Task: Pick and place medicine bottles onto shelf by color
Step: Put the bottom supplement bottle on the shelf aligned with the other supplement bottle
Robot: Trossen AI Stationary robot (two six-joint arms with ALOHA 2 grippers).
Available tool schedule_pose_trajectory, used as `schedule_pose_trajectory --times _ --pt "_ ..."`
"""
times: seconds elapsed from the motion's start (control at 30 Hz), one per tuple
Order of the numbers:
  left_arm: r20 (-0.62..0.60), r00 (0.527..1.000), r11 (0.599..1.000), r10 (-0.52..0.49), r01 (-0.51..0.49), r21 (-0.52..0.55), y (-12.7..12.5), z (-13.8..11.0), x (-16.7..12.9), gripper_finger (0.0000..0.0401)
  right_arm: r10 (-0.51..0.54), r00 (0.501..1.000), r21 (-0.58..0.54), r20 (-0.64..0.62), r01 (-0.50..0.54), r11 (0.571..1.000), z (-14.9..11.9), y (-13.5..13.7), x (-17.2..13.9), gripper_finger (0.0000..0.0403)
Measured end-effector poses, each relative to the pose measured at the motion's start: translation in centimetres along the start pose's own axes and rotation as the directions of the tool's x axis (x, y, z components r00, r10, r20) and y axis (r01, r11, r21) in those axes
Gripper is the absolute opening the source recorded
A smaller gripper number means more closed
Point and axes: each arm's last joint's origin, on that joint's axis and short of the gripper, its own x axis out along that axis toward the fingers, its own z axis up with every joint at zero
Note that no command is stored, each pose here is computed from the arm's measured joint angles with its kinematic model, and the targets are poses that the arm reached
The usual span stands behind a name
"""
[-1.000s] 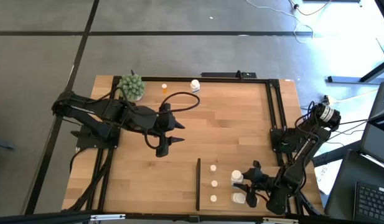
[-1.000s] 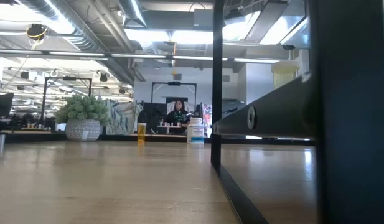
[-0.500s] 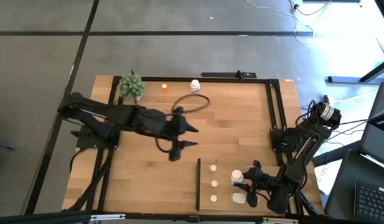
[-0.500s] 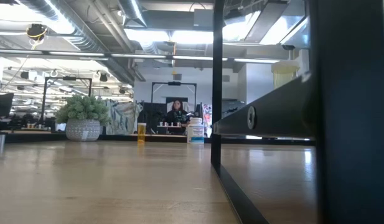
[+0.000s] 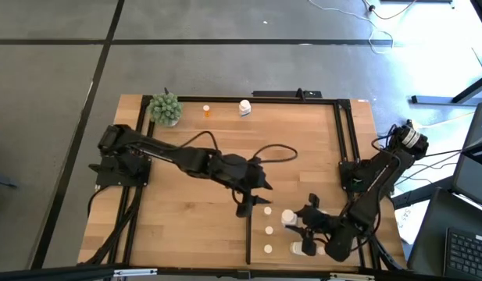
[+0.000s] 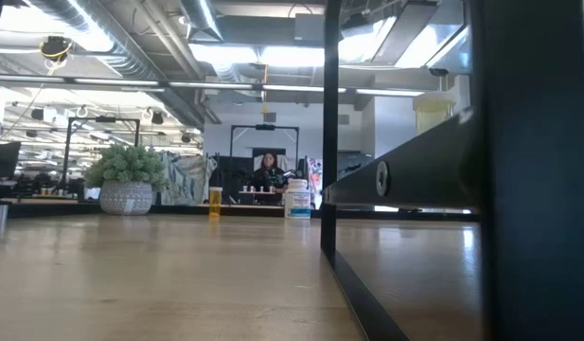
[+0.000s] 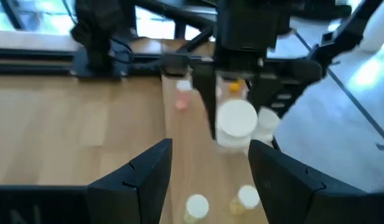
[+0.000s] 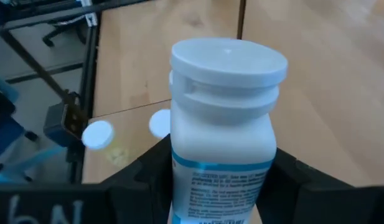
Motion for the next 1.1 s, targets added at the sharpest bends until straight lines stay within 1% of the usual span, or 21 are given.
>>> schedule_pose_trajectory --times 0.2,0.4,0.53,0.67,0.8,1.1 --pt "-0.009 1.0 1.0 -0.018 0.018 0.005 -0.5 -1.0 1.6 0.0206 -0.021 1.0 -0.059 0.008 0.022 0.998 2.5 -0.3 1.1 0.0172" --pt "-0.009 1.0 1.0 -0.015 0.015 0.013 -0.9 -1.1 1.6 0.0206 -0.026 1.0 -0.099 -0.013 0.024 0.995 5.0 -1.0 2.5 0.0172" --pt "-0.011 1.0 1.0 -0.014 0.014 0.022 -1.1 -1.2 1.6 0.0206 -0.026 0.999 -0.118 -0.028 0.023 0.993 6.2 -1.6 3.2 0.0172" --pt "-0.028 1.0 0.996 0.006 -0.003 0.095 -1.7 -1.5 1.5 0.0206 -0.018 0.999 -0.111 -0.05 0.012 0.994 6.6 -2.0 3.8 0.0172" --pt "-0.042 0.995 0.983 0.089 -0.081 0.167 -2.2 -1.9 1.4 0.0206 -0.012 0.998 -0.117 -0.06 0.005 0.993 6.8 -2.2 4.0 0.0172" --pt "-0.09 0.989 0.981 0.114 -0.098 0.169 -2.0 -2.4 1.4 0.0206 -0.017 0.998 -0.109 -0.055 0.011 0.994 7.0 -2.4 4.2 0.0172"
